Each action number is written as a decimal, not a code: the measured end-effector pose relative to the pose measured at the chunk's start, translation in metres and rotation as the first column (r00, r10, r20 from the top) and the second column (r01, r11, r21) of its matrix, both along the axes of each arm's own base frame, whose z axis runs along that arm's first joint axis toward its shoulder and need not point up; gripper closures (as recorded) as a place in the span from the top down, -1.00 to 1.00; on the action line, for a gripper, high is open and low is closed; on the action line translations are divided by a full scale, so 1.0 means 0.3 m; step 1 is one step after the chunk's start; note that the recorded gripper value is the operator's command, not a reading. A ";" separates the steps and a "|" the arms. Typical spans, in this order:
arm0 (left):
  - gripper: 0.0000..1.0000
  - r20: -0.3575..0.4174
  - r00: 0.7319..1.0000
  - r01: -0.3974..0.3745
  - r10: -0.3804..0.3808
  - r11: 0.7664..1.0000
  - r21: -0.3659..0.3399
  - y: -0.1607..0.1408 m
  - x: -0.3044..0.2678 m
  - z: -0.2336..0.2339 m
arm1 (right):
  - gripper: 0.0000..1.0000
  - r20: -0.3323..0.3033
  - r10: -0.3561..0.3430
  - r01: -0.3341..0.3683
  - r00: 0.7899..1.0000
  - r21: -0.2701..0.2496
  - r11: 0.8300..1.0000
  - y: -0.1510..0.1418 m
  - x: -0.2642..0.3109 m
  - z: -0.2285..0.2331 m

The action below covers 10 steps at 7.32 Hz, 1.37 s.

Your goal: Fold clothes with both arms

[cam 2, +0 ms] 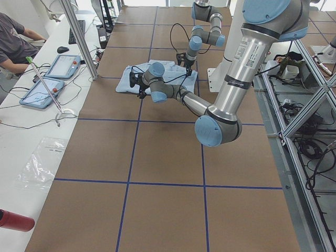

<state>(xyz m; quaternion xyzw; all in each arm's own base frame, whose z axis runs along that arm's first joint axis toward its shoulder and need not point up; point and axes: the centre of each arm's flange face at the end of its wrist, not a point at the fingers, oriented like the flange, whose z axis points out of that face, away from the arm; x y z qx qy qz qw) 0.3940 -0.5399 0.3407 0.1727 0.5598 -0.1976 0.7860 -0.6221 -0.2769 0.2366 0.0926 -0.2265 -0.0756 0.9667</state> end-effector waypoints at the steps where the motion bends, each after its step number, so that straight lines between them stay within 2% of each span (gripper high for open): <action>1: 1.00 0.000 1.000 0.000 0.000 1.000 0.000 0.000 0.000 0.000 | 1.00 -0.023 -0.003 0.003 1.000 -0.004 1.000 0.016 0.080 0.041; 3: 1.00 -0.004 1.000 0.002 -0.002 1.000 0.003 0.000 -0.004 -0.008 | 1.00 -0.047 -0.019 0.018 0.999 -0.007 1.000 0.075 0.270 0.134; 5: 1.00 0.003 1.000 0.003 -0.003 1.000 -0.003 0.001 -0.009 -0.023 | 1.00 -0.046 -0.024 0.023 0.999 -0.011 1.000 0.108 0.324 0.139; 6: 1.00 0.006 1.000 0.003 -0.003 1.000 -0.006 0.001 -0.010 -0.028 | 1.00 -0.035 -0.014 0.014 0.999 -0.013 1.000 0.095 0.334 0.126; 7: 1.00 0.005 1.000 0.003 -0.003 1.000 -0.006 0.001 -0.010 -0.034 | 1.00 -0.006 0.033 -0.033 0.999 -0.027 0.999 0.063 0.341 0.096; 8: 1.00 0.003 1.000 0.004 -0.004 1.000 -0.004 0.003 -0.013 -0.042 | 1.00 0.051 0.143 -0.139 0.988 -0.075 0.987 0.043 0.339 0.047; 9: 1.00 0.002 1.000 0.004 -0.004 1.000 -0.002 0.005 -0.018 -0.046 | 1.00 0.136 0.325 -0.298 0.936 -0.186 0.936 0.041 0.324 -0.004; 10: 1.00 0.002 1.000 0.004 -0.004 1.000 -0.003 0.007 -0.020 -0.044 | 1.00 0.191 0.531 -0.447 0.826 -0.352 0.822 0.055 0.293 -0.040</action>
